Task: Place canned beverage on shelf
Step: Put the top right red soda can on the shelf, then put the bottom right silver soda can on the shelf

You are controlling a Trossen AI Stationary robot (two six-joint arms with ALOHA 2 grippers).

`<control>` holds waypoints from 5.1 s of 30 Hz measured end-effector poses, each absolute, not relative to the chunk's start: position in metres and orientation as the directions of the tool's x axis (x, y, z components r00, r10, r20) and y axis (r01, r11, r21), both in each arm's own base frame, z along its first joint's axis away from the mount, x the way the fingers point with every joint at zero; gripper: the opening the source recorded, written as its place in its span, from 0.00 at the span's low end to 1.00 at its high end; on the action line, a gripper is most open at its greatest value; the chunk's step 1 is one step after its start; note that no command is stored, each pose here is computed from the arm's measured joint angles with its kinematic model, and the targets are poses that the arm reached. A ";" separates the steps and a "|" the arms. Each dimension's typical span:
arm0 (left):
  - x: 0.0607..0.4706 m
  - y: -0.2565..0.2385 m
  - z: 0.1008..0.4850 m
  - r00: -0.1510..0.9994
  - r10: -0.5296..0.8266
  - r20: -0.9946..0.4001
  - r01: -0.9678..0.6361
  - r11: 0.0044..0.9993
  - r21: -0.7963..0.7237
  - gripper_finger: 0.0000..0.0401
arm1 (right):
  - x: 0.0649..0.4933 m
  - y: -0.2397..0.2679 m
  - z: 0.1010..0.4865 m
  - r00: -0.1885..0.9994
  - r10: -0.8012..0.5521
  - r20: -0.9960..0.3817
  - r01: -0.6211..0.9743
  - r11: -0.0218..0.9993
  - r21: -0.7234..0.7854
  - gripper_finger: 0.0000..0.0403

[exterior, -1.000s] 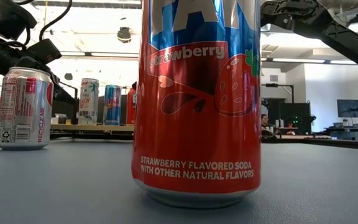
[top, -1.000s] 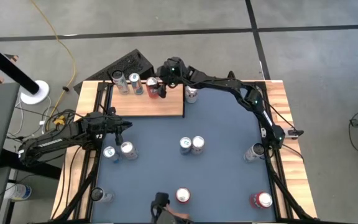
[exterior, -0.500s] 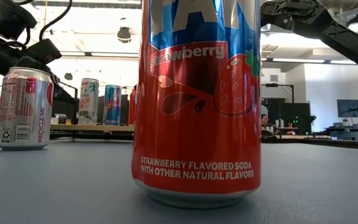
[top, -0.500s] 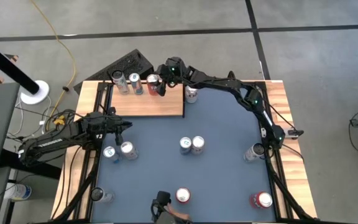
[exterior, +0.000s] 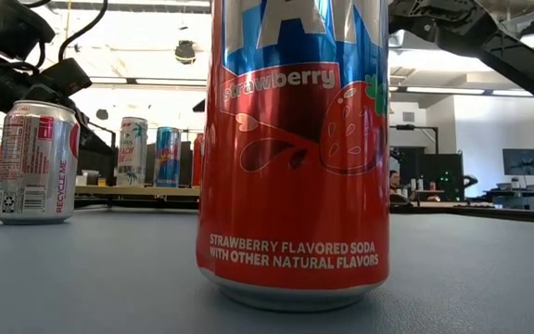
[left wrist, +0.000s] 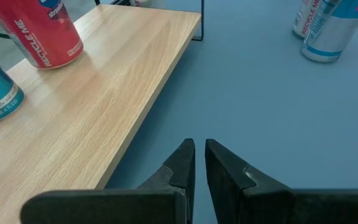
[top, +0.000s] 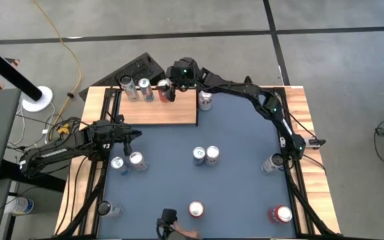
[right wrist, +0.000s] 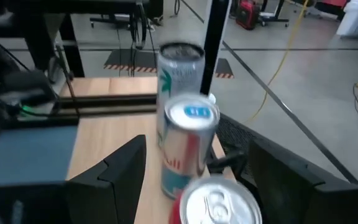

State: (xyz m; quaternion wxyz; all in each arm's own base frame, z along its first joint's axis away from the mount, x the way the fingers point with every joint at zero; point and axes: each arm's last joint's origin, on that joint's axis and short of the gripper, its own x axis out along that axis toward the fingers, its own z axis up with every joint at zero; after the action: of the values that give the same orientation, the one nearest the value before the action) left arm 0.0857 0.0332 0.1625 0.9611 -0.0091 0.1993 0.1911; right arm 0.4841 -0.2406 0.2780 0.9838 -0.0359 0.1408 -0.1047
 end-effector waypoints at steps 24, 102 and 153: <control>0.086 0.033 0.163 0.846 0.367 -0.387 -0.374 0.926 0.060 0.07 | 0.300 -0.262 0.346 0.748 -0.238 -0.620 0.327 0.945 0.032 0.67; 0.086 0.033 0.162 0.845 0.368 -0.387 -0.375 0.925 0.060 0.07 | 0.282 0.021 0.222 0.748 -0.015 -0.663 -0.011 0.999 -0.035 0.83; 0.086 0.033 0.162 0.844 0.370 -0.387 -0.378 0.924 0.059 0.07 | 0.302 0.047 0.211 0.571 -0.134 -0.810 0.152 0.987 -0.056 0.84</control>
State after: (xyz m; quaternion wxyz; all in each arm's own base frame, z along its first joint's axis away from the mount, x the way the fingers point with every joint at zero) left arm 0.0855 0.0334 0.1625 0.9603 -0.0099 0.1997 0.1947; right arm 0.3025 0.0470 0.2115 0.8863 0.0098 0.4559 -0.0806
